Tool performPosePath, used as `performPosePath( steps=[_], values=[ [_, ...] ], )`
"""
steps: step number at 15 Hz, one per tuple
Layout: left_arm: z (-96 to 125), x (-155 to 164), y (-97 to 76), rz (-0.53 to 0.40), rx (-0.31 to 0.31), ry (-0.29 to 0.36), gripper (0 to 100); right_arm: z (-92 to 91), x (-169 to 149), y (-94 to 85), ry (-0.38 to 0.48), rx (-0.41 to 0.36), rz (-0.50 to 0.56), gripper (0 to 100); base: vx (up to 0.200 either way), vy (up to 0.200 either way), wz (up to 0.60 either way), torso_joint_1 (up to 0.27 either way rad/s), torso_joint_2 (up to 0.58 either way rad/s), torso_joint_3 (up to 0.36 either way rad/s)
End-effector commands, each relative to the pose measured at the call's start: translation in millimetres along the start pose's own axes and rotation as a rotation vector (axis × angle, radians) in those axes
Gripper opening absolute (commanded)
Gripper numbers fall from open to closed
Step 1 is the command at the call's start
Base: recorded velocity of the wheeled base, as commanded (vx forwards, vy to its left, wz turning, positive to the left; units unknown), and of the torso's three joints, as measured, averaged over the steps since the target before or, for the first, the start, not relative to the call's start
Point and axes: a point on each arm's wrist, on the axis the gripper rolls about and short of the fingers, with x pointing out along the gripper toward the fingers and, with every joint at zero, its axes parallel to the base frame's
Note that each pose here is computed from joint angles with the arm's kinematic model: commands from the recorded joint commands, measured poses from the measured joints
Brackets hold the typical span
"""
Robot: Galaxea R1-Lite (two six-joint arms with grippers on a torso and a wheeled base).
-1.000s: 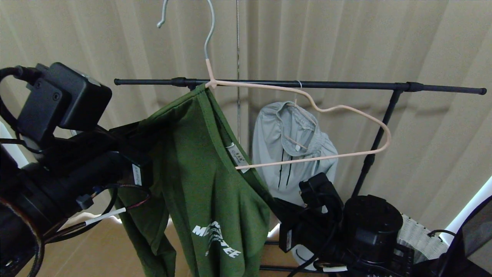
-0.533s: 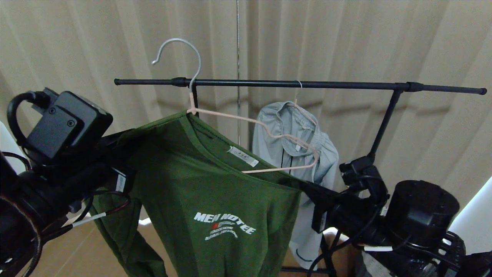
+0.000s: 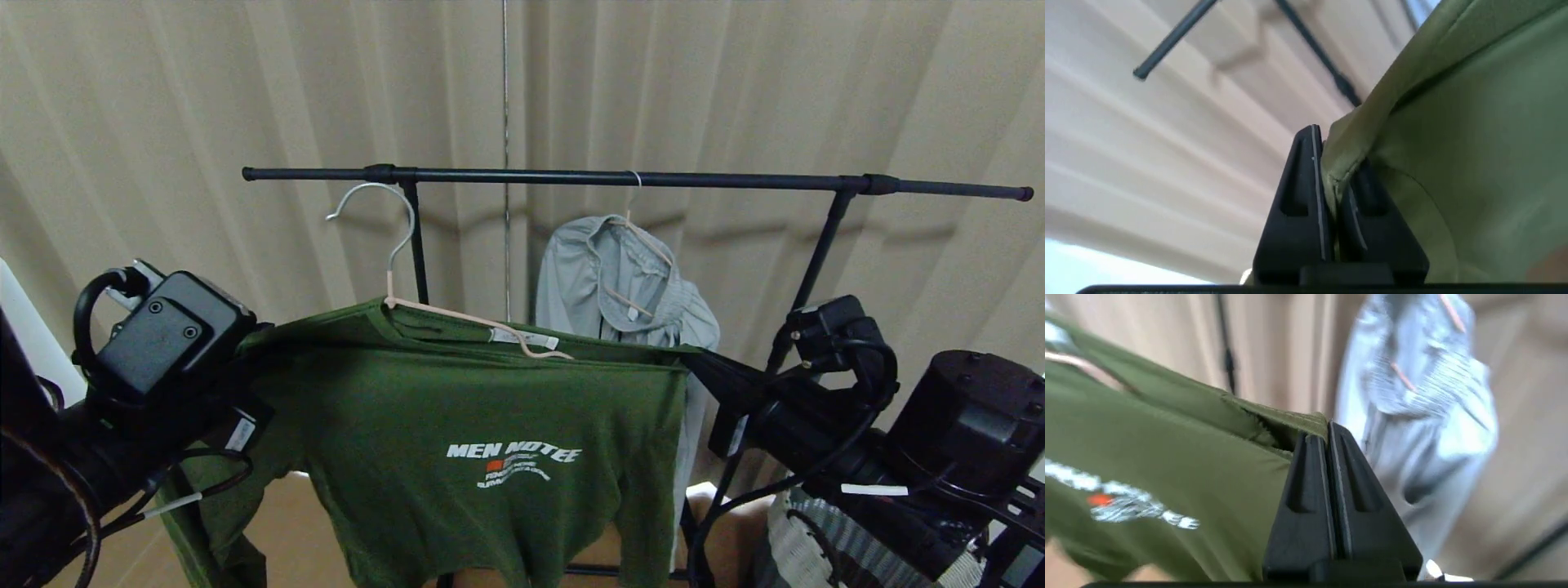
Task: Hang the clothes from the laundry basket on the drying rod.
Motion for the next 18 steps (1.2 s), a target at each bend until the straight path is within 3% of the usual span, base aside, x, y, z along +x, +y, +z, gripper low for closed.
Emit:
performPosePath(
  steps=[1,4,5,8,11,12,14,18],
  values=[
    [-3.0,7.6,-3.8,-0.001,0.005,0.036,0,7.3,-10.5,5.6,-0.026,0.003,0.070,0,0.000,0.000,0.00,0.000,0.00,0.000],
    [-2.1,9.3,-4.8,-0.004,-0.003,0.035,0,9.2,-20.1,20.9,-0.035,0.002,0.154,0,0.000,0.000,0.00,0.000,0.00,0.000],
    [-0.1,8.5,-7.5,-0.017,-0.016,0.025,0,11.2,-23.6,24.1,-0.042,0.001,0.198,100,0.000,0.000,0.00,0.000,0.00,0.000],
    [8.0,10.3,-14.9,-0.053,-0.088,-0.004,0,3.0,-32.2,22.8,-0.010,-0.057,0.243,100,0.000,0.000,0.00,0.000,0.00,0.000],
    [6.0,15.6,-19.7,-0.058,-0.088,-0.006,0,9.5,-39.6,22.2,-0.045,-0.072,0.288,100,0.000,0.000,0.00,0.000,0.00,0.000],
    [7.7,23.1,-23.6,-0.047,-0.097,-0.038,0,15.2,-46.8,22.2,-0.071,-0.074,0.363,100,0.000,0.000,0.00,0.000,0.00,0.000],
    [6.2,29.9,-28.4,-0.039,-0.101,-0.054,0,16.6,-46.2,22.9,-0.082,-0.099,0.383,100,0.000,0.000,0.00,0.000,0.00,0.000],
    [8.3,20.7,-44.6,-0.102,-0.091,-0.105,0,16.8,-26.3,27.8,-0.070,-0.207,0.411,100,0.000,0.000,0.00,0.000,0.00,0.000]
  ],
)
